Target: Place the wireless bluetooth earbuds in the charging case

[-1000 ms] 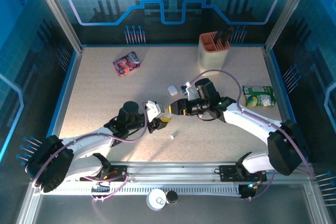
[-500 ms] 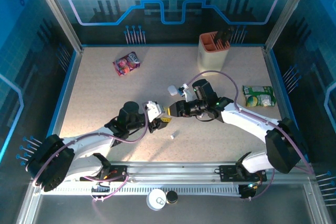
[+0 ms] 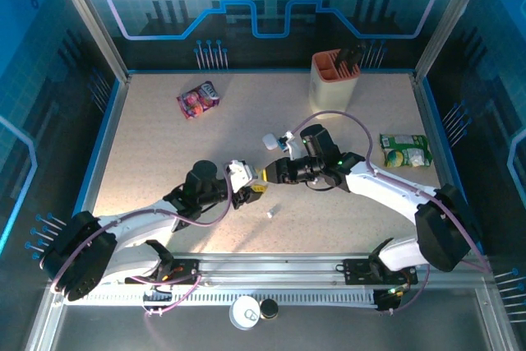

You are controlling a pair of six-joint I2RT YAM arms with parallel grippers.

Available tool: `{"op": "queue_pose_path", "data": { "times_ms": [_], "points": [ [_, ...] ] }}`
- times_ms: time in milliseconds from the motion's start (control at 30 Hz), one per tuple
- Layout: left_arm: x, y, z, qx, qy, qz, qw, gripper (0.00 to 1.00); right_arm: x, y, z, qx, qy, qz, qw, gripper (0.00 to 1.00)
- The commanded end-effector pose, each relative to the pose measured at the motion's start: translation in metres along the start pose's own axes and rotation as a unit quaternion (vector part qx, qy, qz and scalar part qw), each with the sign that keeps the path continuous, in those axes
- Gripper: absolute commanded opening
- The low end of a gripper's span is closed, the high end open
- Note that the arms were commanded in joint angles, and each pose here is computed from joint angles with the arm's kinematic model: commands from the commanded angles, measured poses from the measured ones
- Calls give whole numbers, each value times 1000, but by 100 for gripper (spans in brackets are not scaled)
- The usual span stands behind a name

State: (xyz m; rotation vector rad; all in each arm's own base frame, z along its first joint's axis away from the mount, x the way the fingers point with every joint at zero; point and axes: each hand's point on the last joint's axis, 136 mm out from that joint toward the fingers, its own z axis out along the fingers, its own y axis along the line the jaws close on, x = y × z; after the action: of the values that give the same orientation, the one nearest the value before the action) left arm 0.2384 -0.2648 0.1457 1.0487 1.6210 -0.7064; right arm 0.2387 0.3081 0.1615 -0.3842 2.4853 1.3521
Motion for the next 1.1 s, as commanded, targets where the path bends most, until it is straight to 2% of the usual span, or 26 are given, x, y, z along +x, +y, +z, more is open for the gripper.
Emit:
{"op": "queue_pose_path", "data": {
  "times_ms": [0, 133, 333, 533, 667, 900, 1067],
  "points": [
    [0, -3, -3, 1, -6, 15, 1000, 33, -8, 3, -8, 2, -20, -3, 1000, 44],
    [-1, -3, -2, 3, -8, 14, 1000, 34, -8, 2, -6, -2, -17, -2, 1000, 44],
    [-2, -3, -1, 3, -11, 13, 1000, 34, -5, -3, -1, -3, -11, 8, 1000, 25],
    [-4, 0, -1, -4, -15, 13, 1000, 38, -5, -2, -1, -4, -10, 8, 1000, 19],
    [-8, 2, -1, -9, -23, 12, 1000, 52, -9, 3, -2, -14, -15, 9, 1000, 19],
    [-21, 4, -4, -19, -61, 15, 998, 85, -18, 3, -14, -18, -37, 18, 999, 21],
    [-44, 7, -13, -33, -126, 1, 992, 87, -26, 2, -27, -36, -66, 41, 996, 21]
  ]
}}
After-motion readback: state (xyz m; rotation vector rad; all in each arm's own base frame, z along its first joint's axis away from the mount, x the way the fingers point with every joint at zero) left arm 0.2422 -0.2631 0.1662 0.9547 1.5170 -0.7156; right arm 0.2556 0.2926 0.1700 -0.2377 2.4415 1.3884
